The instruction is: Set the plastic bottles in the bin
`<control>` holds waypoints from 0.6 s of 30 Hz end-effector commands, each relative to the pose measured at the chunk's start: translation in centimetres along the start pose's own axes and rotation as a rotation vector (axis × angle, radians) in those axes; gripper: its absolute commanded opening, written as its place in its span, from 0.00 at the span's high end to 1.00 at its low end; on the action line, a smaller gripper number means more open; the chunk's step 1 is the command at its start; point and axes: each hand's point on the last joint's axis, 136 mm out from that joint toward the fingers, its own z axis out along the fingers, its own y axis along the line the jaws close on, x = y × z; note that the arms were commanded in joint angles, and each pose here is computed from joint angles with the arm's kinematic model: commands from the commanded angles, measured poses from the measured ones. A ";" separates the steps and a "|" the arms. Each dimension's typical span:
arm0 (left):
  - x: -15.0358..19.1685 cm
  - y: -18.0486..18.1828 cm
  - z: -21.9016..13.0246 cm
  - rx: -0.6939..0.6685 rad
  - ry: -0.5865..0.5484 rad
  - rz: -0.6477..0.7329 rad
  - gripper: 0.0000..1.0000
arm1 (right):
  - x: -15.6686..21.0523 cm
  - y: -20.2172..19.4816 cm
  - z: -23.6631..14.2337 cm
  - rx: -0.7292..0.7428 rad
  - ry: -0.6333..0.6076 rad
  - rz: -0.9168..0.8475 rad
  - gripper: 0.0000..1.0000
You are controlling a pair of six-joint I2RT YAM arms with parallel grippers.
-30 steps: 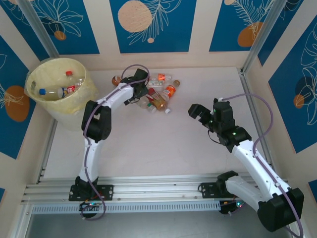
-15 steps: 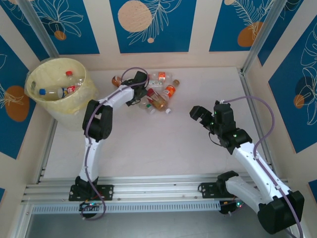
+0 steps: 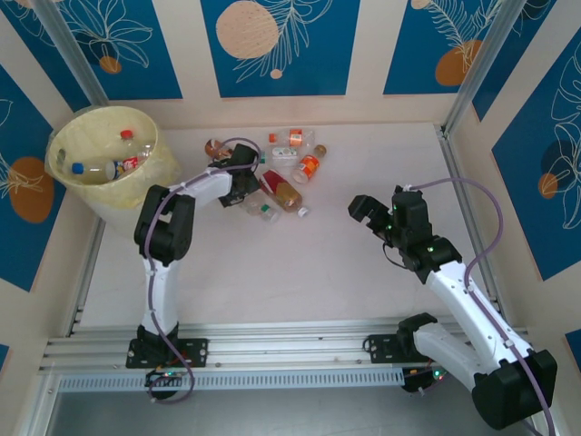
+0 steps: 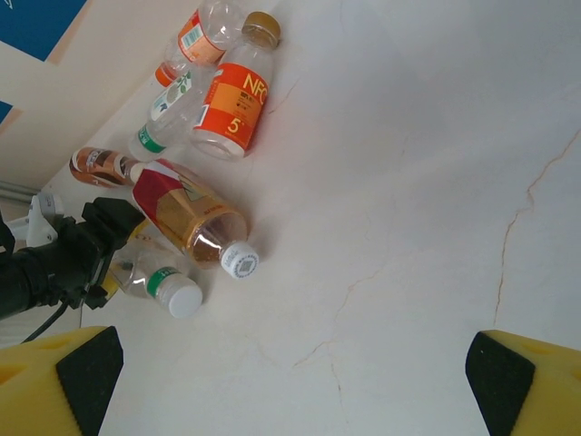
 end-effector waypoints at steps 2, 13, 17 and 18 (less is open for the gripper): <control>0.7 -2.0 0.2 0.111 0.047 0.025 0.30 | -0.2 -0.3 0.0 0.001 -0.017 0.023 0.01; -1.1 -4.1 -3.3 0.297 -0.088 0.209 0.56 | -0.3 -0.4 -0.1 0.006 -0.025 0.028 0.01; -1.3 -4.6 -4.8 0.343 -0.116 0.258 0.60 | -0.2 -0.4 0.1 0.004 -0.019 0.028 0.01; -1.3 -4.7 -5.2 0.362 -0.126 0.267 0.61 | -0.3 -0.4 0.0 0.000 -0.019 0.027 0.01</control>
